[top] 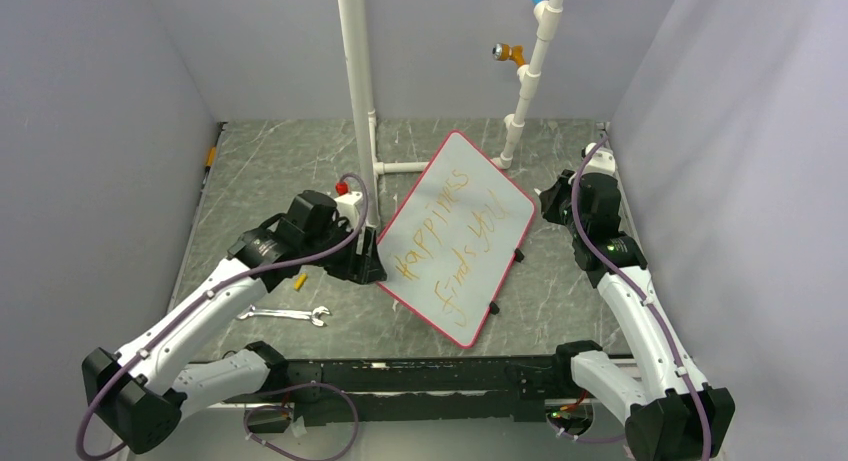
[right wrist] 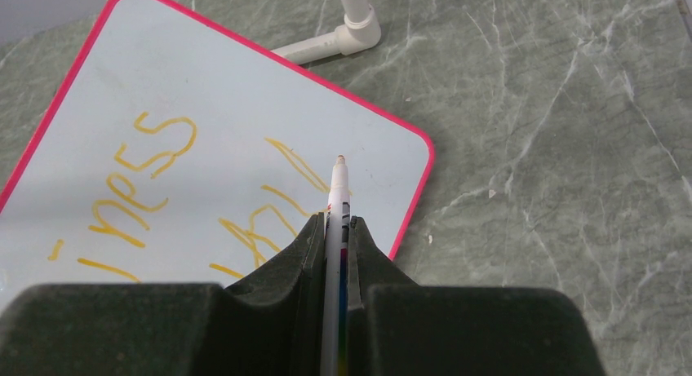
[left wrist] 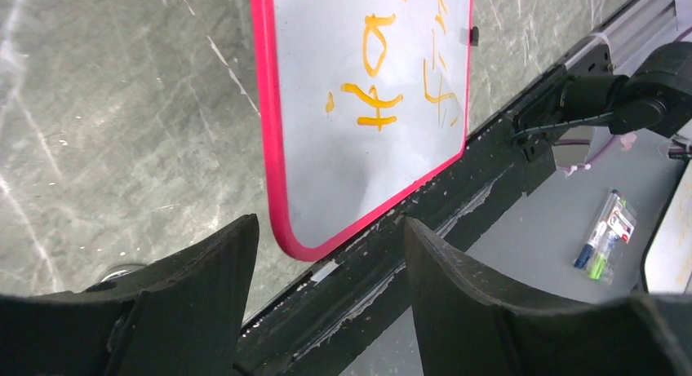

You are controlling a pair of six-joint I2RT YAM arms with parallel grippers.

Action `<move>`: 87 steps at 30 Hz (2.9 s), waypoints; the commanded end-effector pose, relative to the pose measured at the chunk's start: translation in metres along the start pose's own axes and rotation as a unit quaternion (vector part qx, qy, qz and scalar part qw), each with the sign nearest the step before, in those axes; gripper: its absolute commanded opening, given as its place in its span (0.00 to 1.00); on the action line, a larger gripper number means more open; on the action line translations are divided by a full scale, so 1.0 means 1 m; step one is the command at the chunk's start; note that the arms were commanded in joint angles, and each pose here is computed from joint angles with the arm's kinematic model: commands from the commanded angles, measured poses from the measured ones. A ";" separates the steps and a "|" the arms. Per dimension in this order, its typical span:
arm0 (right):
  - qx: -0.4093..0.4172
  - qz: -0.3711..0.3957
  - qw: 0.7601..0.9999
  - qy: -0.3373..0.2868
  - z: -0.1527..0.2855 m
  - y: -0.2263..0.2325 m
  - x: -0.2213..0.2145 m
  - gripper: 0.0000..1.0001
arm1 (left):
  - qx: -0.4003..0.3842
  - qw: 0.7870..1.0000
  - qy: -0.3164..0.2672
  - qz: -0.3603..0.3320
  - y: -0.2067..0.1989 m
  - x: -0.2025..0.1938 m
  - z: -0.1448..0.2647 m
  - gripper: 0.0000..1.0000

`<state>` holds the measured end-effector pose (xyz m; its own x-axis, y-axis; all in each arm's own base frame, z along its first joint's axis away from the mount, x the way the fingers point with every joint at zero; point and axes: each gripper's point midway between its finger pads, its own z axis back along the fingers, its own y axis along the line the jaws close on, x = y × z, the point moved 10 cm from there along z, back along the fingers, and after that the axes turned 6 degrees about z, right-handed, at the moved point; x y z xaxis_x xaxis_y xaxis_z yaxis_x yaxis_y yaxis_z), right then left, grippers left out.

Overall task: Write a sentence on the whiteboard
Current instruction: Write a sentence on the whiteboard, then close the whiteboard marker at the center of the board.

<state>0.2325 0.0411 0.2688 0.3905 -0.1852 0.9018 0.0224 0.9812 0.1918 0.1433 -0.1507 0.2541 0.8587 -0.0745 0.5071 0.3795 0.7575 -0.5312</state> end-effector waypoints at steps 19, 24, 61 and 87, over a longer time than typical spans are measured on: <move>0.029 0.007 0.999 -0.022 0.017 0.005 0.013 0.00 | 0.202 0.973 -0.106 0.027 0.059 0.005 0.060 0.78; 0.050 0.001 0.998 -0.024 0.021 0.008 0.014 0.00 | 0.236 0.966 -0.085 0.068 0.085 0.003 0.041 0.76; 0.109 0.000 0.994 -0.024 0.046 0.012 -0.002 0.00 | 0.283 0.893 -0.137 0.322 0.186 -0.032 -0.038 0.59; 0.109 0.000 0.994 -0.017 0.043 0.012 -0.004 0.00 | 0.268 0.908 -0.106 0.305 0.171 -0.053 -0.056 0.39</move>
<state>0.1920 0.0496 0.2823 0.3664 -0.1865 0.9116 -0.1624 0.9518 0.2600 0.1927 -0.0485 0.1040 0.7256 0.5561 0.4054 -0.4010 0.8204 -0.4077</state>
